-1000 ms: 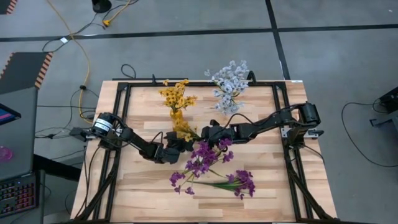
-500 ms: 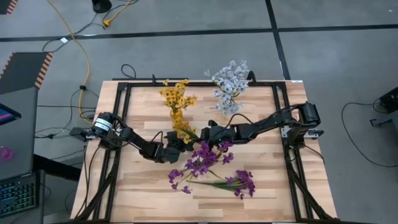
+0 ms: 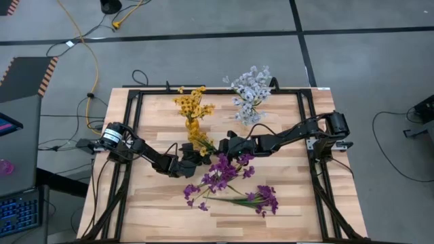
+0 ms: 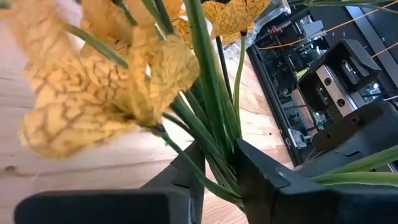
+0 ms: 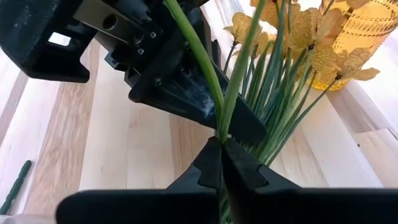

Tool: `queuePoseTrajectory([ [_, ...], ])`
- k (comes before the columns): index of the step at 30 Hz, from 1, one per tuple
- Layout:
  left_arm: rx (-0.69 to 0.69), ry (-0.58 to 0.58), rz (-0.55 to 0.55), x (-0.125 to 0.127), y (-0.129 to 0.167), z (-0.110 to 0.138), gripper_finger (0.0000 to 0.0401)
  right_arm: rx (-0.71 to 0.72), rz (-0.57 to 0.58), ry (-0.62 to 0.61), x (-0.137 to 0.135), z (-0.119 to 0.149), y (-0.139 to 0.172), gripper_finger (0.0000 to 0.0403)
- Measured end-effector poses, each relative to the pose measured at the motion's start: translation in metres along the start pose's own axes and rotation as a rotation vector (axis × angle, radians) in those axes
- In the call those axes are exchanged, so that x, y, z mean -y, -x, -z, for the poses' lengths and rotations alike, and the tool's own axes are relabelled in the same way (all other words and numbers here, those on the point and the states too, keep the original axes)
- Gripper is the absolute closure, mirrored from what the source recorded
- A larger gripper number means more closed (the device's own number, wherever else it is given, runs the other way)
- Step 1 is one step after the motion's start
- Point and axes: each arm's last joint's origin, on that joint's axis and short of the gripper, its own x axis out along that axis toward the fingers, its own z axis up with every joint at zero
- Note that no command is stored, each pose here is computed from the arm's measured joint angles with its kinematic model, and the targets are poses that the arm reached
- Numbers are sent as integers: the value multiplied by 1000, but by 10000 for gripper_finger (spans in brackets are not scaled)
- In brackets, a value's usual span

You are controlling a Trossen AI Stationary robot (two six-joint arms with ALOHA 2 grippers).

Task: Sort flowers into vase by color
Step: Put the yellow flowers into the yellow vase

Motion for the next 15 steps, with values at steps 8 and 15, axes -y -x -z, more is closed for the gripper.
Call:
queuePoseTrajectory([
  [8,2,-26,1,0,0,0,359,-5,2,-93,0,0,0,300],
  [15,37,-96,-9,-1,3,2,379,-18,6,-102,0,2,0,210],
])
